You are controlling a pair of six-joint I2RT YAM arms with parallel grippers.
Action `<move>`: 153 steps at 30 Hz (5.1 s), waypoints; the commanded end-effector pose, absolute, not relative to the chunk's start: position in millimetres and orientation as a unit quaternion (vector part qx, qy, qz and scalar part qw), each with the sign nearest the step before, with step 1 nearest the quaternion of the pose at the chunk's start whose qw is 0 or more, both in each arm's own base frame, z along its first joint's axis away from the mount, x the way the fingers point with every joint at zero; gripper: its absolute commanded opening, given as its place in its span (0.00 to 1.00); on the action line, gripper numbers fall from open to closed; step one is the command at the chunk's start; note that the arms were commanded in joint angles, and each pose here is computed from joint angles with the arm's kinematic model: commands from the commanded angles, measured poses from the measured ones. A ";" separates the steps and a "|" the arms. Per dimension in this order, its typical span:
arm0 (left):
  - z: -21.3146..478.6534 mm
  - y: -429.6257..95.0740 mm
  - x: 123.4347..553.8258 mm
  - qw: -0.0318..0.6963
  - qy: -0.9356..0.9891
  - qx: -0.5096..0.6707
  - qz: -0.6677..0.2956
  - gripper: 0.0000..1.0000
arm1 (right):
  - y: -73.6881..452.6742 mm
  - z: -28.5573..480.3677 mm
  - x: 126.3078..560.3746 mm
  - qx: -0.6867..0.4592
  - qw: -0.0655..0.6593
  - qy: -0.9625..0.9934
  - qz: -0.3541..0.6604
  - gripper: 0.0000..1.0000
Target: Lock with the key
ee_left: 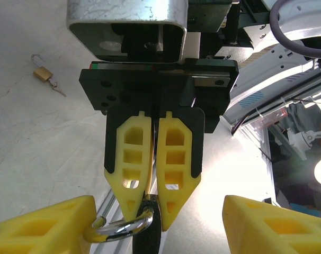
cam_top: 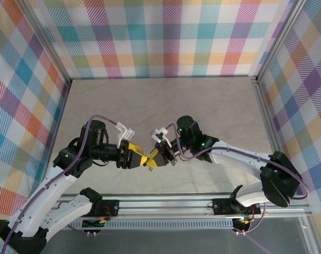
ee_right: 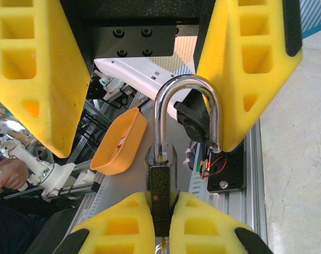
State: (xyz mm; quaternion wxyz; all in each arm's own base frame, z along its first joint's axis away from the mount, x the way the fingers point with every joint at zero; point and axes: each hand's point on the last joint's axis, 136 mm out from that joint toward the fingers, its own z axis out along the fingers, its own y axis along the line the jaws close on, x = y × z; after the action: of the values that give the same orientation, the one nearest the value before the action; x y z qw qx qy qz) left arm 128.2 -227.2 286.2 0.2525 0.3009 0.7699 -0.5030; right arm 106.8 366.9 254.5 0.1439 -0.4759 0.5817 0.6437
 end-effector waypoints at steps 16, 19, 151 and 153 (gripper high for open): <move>297.0 -225.2 111.1 0.244 0.751 0.320 -0.524 0.56 | 373.1 261.9 120.6 -0.476 0.187 0.593 0.622 0.00; 296.8 -224.4 109.6 0.244 0.751 0.320 -0.525 0.55 | 372.0 262.7 121.2 -0.475 0.193 0.595 0.619 0.00; 265.2 -217.8 105.9 0.262 0.759 0.301 -0.514 0.00 | 380.1 317.9 112.8 -0.497 0.204 0.531 0.655 0.00; 265.0 -218.1 105.1 0.261 0.758 0.302 -0.516 0.00 | 380.6 323.1 113.2 -0.498 0.210 0.525 0.657 0.00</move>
State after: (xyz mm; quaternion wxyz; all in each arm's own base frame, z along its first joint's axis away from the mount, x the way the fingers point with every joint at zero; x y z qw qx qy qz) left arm 125.2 -210.3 282.4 0.3257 0.2865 0.7602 -0.4836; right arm 100.8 366.7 261.7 0.0918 -0.4626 0.5953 0.6505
